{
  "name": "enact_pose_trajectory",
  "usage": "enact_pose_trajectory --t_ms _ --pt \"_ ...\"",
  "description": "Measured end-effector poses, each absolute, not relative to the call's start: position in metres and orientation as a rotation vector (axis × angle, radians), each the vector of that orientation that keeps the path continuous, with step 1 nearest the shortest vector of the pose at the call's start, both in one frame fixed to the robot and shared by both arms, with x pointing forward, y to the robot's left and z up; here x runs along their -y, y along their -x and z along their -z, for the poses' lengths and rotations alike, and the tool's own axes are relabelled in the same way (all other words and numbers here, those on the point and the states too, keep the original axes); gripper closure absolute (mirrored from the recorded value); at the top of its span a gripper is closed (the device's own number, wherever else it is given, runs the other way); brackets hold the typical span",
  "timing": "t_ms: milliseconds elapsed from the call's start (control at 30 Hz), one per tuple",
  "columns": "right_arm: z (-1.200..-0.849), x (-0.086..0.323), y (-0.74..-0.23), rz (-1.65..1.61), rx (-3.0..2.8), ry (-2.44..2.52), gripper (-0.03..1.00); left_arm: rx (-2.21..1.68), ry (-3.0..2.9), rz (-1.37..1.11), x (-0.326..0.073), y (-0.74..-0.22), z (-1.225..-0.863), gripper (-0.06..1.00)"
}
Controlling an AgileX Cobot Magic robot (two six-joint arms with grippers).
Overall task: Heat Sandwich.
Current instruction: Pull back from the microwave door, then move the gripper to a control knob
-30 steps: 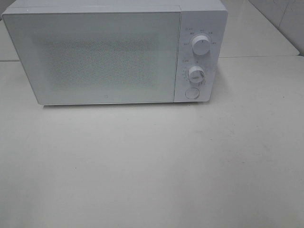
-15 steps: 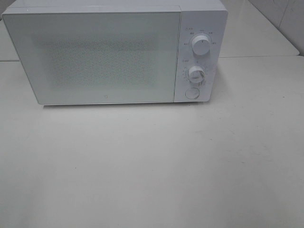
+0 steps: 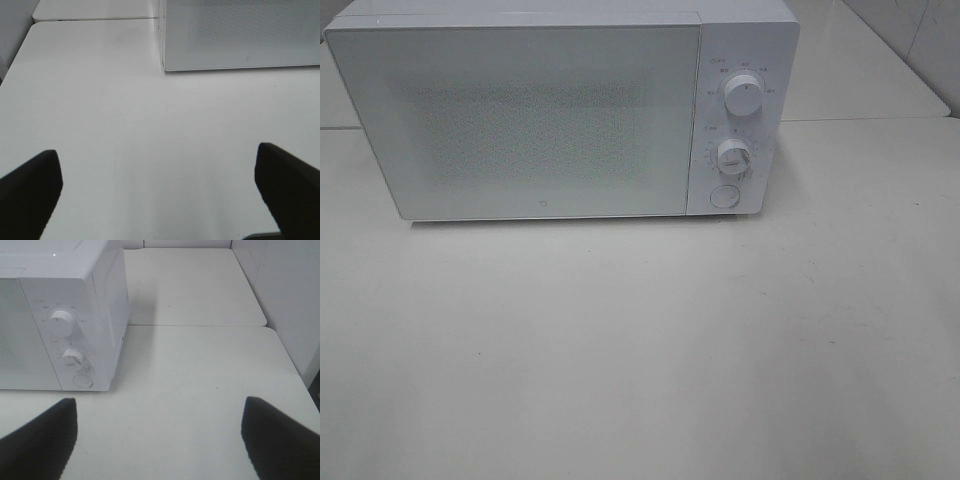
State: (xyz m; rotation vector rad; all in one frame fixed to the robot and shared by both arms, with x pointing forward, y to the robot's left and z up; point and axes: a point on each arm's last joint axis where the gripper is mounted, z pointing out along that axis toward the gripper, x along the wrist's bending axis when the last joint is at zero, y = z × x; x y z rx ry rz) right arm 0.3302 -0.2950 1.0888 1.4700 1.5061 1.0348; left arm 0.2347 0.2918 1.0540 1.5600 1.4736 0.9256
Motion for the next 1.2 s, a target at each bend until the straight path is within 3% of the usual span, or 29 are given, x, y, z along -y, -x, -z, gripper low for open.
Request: enact_pose_trajectory --t_ms 800,1200 --pt "-1.057 0.284 -0.436 -1.072 -1.521 -1.493 0.2 -1.474 -1.56 -0.926 -0.292 -0.235 -1.054 -0.05" --pt "-1.047 0.281 -0.458 -1.114 -1.494 -1.465 0.2 -1.477 -1.563 -0.937 -0.293 -0.235 -1.054 -0.05"
